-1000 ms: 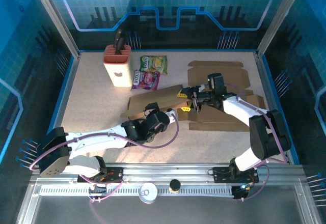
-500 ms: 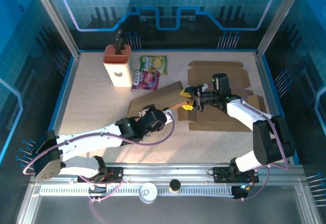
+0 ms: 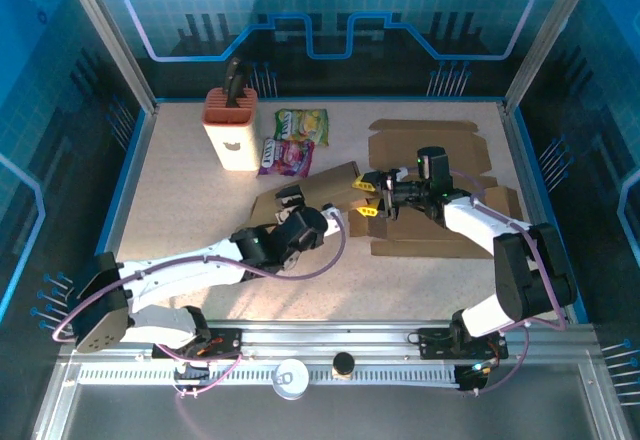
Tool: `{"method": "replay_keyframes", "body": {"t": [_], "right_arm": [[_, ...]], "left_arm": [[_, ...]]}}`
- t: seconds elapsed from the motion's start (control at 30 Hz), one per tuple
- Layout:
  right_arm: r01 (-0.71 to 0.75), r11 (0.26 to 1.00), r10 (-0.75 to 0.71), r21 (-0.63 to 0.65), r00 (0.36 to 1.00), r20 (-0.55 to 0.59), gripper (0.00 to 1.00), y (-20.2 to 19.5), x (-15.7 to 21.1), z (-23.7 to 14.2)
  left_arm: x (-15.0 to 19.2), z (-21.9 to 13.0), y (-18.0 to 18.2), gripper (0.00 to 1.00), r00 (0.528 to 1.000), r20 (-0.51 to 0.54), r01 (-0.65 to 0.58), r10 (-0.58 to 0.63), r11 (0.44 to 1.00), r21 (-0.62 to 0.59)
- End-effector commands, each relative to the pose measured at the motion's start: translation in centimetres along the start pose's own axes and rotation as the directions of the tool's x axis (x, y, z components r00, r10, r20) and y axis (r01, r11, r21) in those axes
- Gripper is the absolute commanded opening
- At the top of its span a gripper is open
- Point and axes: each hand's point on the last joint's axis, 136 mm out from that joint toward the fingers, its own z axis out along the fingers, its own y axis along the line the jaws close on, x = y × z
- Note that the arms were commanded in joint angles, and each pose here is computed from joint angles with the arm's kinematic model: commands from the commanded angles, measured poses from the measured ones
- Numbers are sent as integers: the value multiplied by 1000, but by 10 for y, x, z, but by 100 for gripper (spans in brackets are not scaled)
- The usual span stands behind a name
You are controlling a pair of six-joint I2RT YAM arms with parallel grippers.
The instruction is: Fold the paper box
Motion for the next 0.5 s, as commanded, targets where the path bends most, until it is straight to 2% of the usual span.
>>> {"method": "replay_keyframes", "body": {"t": [0.0, 0.17, 0.33, 0.4, 0.47], "right_arm": [[-11, 1000, 11, -19, 1000, -15, 35, 5, 2, -4], [-19, 1000, 18, -25, 1000, -22, 35, 8, 1, -4], [-24, 999, 23, -35, 999, -32, 34, 11, 2, -4], [-34, 999, 32, -37, 999, -34, 34, 10, 2, -4], [-21, 998, 19, -51, 999, -37, 34, 13, 2, -4]], "left_arm": [[-3, 10, -3, 92, 1000, 9, -23, 23, 1000, 7], [2, 29, -14, 89, 998, -20, -63, 63, 998, 14], [-1, 40, -3, 82, 999, -14, -53, 52, 997, -47], [-3, 40, -3, 75, 998, -9, -58, 58, 997, -46], [-3, 39, -2, 63, 999, -7, -54, 54, 998, -40]]}}
